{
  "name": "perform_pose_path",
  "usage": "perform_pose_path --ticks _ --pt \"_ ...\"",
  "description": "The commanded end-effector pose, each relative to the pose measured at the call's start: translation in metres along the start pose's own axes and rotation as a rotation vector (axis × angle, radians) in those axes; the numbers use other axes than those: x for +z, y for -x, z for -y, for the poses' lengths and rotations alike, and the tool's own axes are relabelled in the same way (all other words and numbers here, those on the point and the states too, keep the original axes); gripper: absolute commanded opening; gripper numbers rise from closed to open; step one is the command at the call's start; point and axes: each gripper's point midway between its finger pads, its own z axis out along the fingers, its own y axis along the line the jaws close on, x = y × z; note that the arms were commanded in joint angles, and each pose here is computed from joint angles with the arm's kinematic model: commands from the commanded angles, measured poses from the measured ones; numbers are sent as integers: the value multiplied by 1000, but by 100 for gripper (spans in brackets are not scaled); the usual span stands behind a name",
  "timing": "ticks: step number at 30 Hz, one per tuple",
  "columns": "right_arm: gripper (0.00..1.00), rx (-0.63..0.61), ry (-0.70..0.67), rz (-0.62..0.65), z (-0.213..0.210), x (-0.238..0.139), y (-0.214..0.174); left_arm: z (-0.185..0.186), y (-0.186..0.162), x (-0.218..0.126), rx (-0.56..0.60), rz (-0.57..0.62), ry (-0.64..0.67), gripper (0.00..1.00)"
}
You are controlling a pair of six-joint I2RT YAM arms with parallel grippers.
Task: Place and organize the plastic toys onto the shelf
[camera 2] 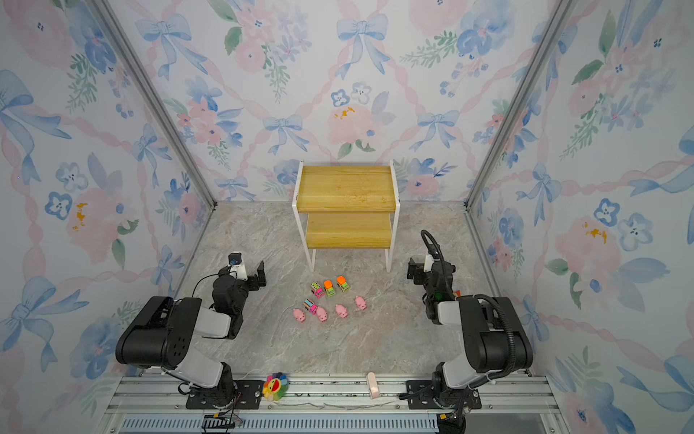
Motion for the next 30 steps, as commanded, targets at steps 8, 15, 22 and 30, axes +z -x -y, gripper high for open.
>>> perform_pose_path --ticks 8,15,22,30 --pt "97 12 9 19 0 0 4 0 5 2 12 12 -12 98" --pt "98 12 9 21 0 0 5 0 4 2 12 10 -13 98" --pt "98 6 22 33 -2 -4 17 4 7 3 24 12 -35 98" --pt "93 -55 112 -7 -30 -43 76 9 35 -6 46 29 -52 98"
